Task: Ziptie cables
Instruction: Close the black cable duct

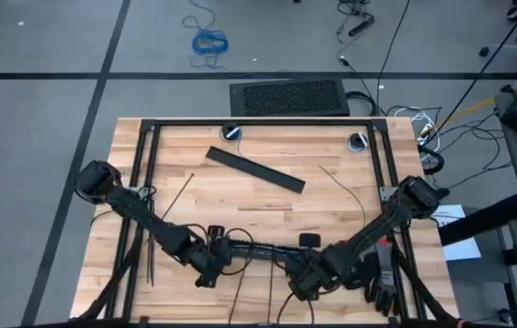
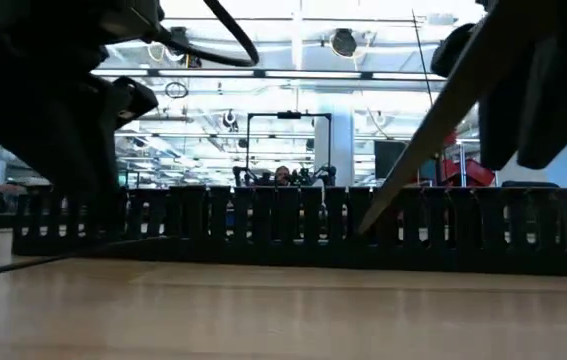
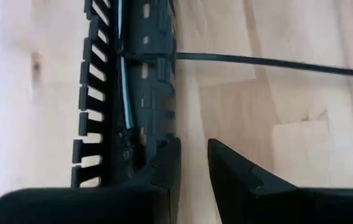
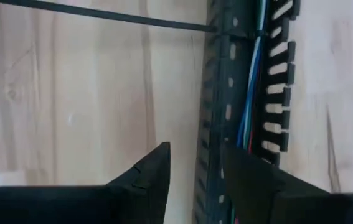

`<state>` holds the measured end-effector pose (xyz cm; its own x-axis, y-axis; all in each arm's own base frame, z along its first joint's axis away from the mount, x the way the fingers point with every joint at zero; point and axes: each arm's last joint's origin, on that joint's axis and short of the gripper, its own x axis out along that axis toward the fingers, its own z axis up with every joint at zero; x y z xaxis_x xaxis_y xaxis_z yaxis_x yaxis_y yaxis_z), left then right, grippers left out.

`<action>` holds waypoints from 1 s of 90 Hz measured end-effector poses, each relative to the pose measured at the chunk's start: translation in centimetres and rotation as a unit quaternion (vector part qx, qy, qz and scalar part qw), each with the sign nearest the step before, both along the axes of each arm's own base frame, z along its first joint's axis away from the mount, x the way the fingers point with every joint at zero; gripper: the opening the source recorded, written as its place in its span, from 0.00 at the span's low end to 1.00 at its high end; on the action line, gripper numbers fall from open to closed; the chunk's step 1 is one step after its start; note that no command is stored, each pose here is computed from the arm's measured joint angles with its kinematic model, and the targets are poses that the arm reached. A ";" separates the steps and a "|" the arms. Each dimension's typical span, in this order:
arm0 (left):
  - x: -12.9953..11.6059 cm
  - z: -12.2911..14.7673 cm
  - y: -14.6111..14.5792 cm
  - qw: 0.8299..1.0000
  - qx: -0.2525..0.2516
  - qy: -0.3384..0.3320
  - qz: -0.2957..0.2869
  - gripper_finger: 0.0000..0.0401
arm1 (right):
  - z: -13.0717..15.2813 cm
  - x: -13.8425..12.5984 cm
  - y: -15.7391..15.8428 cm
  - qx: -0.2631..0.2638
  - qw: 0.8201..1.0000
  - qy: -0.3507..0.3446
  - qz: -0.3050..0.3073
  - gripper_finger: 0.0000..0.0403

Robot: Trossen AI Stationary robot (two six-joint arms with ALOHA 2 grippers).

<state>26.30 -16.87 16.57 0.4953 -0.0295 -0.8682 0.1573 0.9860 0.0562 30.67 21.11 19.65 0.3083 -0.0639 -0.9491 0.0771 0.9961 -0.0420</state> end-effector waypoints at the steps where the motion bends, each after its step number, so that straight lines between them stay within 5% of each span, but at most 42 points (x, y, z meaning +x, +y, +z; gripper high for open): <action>1: 0.0 0.0 0.0 1.000 0.000 0.000 0.000 0.19 | 0.0 0.0 0.0 0.000 1.000 0.000 0.000 0.33; 38: 1.0 1.8 -0.8 0.999 -0.001 -0.023 -0.035 0.19 | 0.0 0.1 0.0 -0.002 1.000 -0.001 0.006 0.33; 90: 1.0 -0.5 3.3 0.998 0.057 0.021 0.023 0.25 | -2.0 -1.0 -1.3 -0.044 0.998 0.037 -0.009 0.33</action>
